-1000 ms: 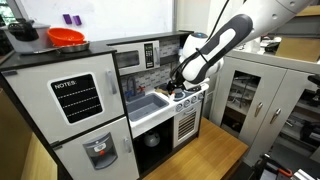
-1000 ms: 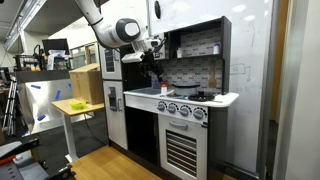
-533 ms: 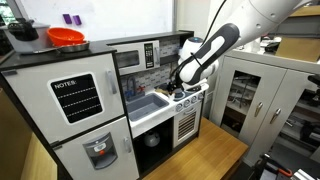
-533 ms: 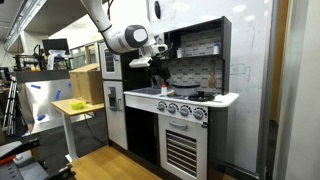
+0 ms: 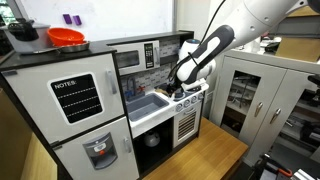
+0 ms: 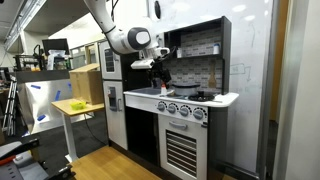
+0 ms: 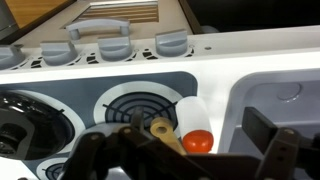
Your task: Move the salt shaker from left to right.
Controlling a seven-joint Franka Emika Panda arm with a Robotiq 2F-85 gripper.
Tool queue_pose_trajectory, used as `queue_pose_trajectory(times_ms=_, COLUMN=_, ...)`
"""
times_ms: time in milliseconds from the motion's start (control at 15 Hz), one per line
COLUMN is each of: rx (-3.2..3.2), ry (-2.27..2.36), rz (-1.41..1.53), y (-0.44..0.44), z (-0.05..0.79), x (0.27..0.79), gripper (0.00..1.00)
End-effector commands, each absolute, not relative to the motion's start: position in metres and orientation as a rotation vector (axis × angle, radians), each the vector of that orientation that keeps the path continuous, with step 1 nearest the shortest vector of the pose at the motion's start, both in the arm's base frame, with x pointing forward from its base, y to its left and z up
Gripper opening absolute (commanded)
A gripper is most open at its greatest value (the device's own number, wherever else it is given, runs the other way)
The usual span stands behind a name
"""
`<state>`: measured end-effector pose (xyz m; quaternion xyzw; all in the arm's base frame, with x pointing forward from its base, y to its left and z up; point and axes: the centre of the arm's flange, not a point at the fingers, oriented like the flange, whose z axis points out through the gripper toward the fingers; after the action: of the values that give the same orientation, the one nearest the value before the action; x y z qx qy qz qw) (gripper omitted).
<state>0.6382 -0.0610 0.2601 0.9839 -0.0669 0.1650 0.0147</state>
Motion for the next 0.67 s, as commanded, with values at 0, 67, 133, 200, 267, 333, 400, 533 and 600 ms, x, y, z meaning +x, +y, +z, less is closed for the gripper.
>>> queue_pose_trajectory(times_ms=0, rx=3.113, ry=-0.155, rz=0.503, y=-0.064, z=0.255, x=0.649, gripper=1.00)
queue_pose_trajectory(times_ms=67, rx=3.116, ry=-0.152, rz=0.510, y=-0.063, z=0.253, x=0.651, gripper=1.00)
queue_pose_trajectory(times_ms=133, rx=3.118, ry=-0.152, rz=0.520, y=-0.062, z=0.251, x=0.652, gripper=1.00)
queue_pose_trajectory(times_ms=200, rx=3.114, ry=-0.156, rz=0.530, y=-0.062, z=0.249, x=0.654, gripper=1.00)
queue_pose_trajectory(times_ms=267, rx=3.112, ry=-0.156, rz=0.537, y=-0.062, z=0.248, x=0.656, gripper=1.00)
queue_pose_trajectory(times_ms=333, rx=3.108, ry=-0.158, rz=0.545, y=-0.063, z=0.245, x=0.658, gripper=1.00)
queue_pose_trajectory(times_ms=400, rx=3.107, ry=-0.156, rz=0.551, y=-0.063, z=0.242, x=0.661, gripper=1.00)
queue_pose_trajectory(times_ms=533, rx=3.104, ry=-0.157, rz=0.560, y=-0.063, z=0.239, x=0.666, gripper=1.00)
queue_pose_trajectory(times_ms=600, rx=3.107, ry=-0.157, rz=0.557, y=-0.063, z=0.236, x=0.668, gripper=1.00)
